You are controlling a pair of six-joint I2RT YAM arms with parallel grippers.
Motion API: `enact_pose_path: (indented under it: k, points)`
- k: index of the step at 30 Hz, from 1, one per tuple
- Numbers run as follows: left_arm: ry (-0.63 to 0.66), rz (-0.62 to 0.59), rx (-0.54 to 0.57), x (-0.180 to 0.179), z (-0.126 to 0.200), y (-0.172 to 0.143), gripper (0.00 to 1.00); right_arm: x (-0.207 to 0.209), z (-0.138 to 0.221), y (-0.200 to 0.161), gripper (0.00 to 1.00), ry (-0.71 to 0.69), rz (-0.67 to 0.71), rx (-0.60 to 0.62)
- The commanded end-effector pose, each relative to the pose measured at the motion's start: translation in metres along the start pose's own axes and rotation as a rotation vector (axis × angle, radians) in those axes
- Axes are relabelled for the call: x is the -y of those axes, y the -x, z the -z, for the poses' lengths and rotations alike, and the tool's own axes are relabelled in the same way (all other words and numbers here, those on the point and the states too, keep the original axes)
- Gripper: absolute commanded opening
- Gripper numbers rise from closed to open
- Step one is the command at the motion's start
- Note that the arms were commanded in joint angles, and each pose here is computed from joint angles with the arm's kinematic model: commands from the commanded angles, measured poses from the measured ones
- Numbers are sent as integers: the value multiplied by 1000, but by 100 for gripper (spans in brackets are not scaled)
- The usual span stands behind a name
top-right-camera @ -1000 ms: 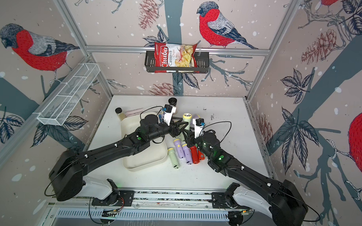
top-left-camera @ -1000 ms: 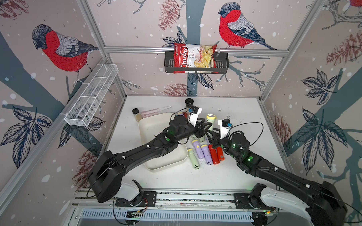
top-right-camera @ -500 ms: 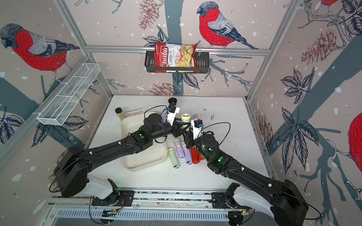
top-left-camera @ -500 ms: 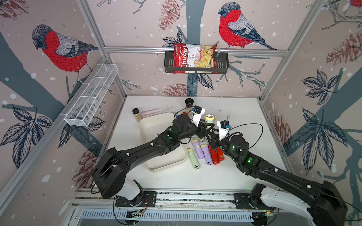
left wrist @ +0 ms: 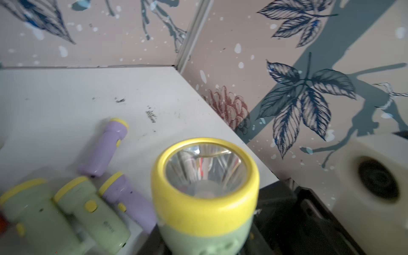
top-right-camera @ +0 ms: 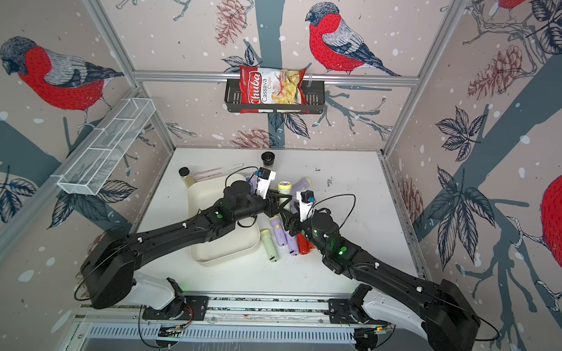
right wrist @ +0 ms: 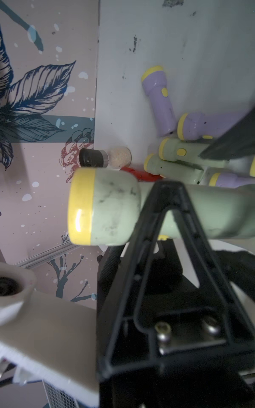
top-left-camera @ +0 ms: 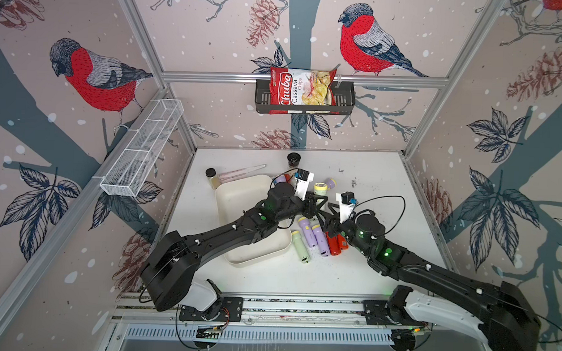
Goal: Put the flashlights into the storage boxes
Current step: Pick up the flashlight from the center of the board, then place the flashlight at the storage box.
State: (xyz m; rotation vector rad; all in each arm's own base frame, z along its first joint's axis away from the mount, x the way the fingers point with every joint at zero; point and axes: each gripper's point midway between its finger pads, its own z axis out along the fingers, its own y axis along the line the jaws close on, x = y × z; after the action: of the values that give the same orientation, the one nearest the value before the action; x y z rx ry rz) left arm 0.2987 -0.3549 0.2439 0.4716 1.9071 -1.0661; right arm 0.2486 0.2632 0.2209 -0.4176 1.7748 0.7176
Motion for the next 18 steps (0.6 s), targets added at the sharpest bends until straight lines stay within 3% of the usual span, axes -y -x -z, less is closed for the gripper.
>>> enact_pose_path:
  k: [1, 5, 10, 18]
  points:
    - [98, 96, -14, -27, 8, -1, 28, 1, 2, 8, 100, -4, -66, 45]
    - [214, 235, -35, -75, 28, -5, 28, 22, -2, 1, 99, -70, -148, 28]
    - [336, 343, -63, -128, 53, -8, 28, 42, -14, -5, 99, -7, -297, -26]
    - [407, 455, -168, -190, 58, -24, 30, 50, -32, -8, 99, 28, -317, -103]
